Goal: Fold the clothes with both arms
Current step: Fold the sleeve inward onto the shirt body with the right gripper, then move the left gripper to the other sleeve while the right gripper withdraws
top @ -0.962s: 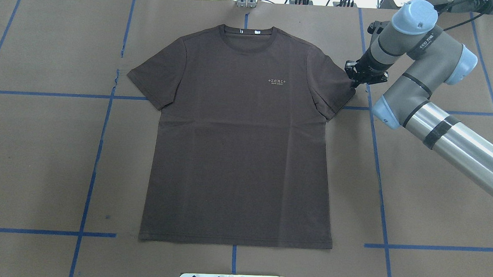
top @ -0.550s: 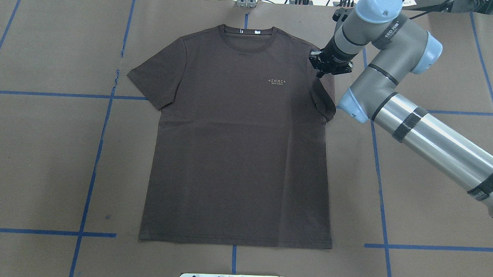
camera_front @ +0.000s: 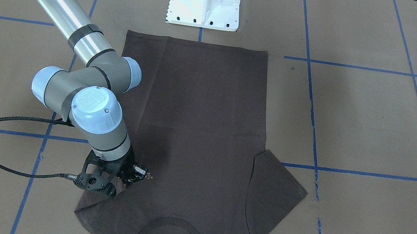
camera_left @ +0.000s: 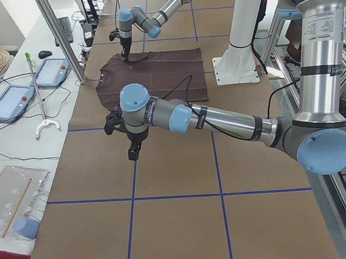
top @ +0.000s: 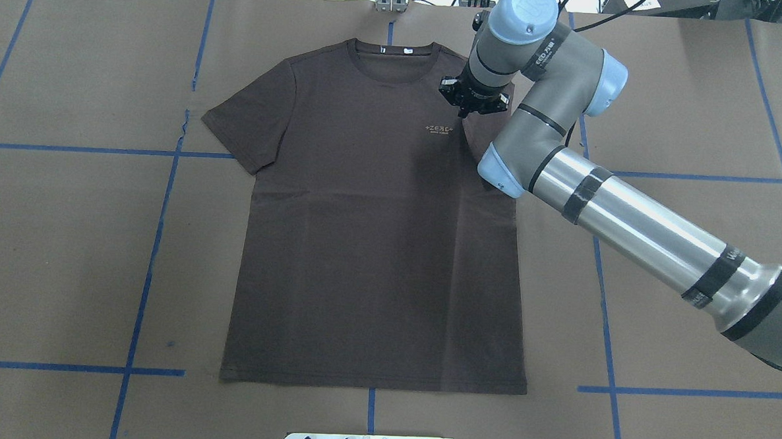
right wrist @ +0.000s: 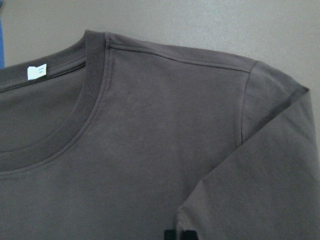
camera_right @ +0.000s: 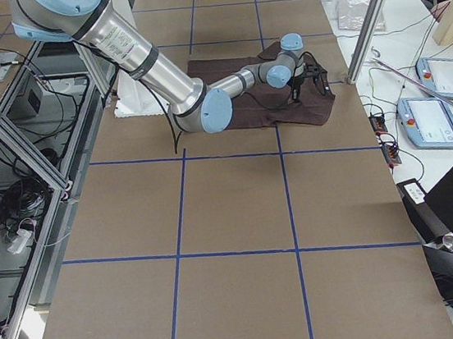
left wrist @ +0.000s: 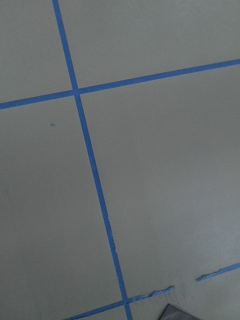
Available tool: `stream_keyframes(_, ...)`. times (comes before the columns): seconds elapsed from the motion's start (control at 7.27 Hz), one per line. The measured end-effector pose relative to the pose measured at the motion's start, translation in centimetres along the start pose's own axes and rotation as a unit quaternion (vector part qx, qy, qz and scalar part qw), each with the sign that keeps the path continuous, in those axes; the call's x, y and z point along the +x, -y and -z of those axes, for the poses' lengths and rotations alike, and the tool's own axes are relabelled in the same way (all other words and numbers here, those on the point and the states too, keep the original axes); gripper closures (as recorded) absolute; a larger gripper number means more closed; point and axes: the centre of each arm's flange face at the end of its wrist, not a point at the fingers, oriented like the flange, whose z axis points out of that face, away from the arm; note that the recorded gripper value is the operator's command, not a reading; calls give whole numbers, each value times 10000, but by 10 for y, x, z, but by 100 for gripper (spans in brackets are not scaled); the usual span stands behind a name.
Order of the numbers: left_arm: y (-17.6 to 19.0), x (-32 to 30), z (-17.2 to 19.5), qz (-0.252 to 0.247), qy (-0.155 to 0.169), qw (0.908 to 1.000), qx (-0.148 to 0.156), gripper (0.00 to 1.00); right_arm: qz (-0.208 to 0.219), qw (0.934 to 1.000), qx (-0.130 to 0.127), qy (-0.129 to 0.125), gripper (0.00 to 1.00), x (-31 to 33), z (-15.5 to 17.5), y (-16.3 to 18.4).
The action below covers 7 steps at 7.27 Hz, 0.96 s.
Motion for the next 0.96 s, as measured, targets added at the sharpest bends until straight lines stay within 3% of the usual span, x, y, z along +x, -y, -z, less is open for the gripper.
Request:
stream_keyframes(0.27, 14, 33, -15, -37, -130, 9999, 81, 0, 110, 9994, 9, 321, 0, 20, 31, 6)
stream_keyframes(0.41, 28, 64, -33, -20, -229, 9997, 101, 1, 160, 9981, -147, 570, 0, 58, 51, -7)
stream_keyframes(0.69, 86, 140, -85, 151, -440, 9989, -8, 11, 244, 9942, -429, 961, 0, 144, 101, -60)
stream_keyframes(0.96, 143, 222, -150, 325, -477, 9983, 16, 11, 285, 9921, -493, 1114, 0, 199, 141, -97)
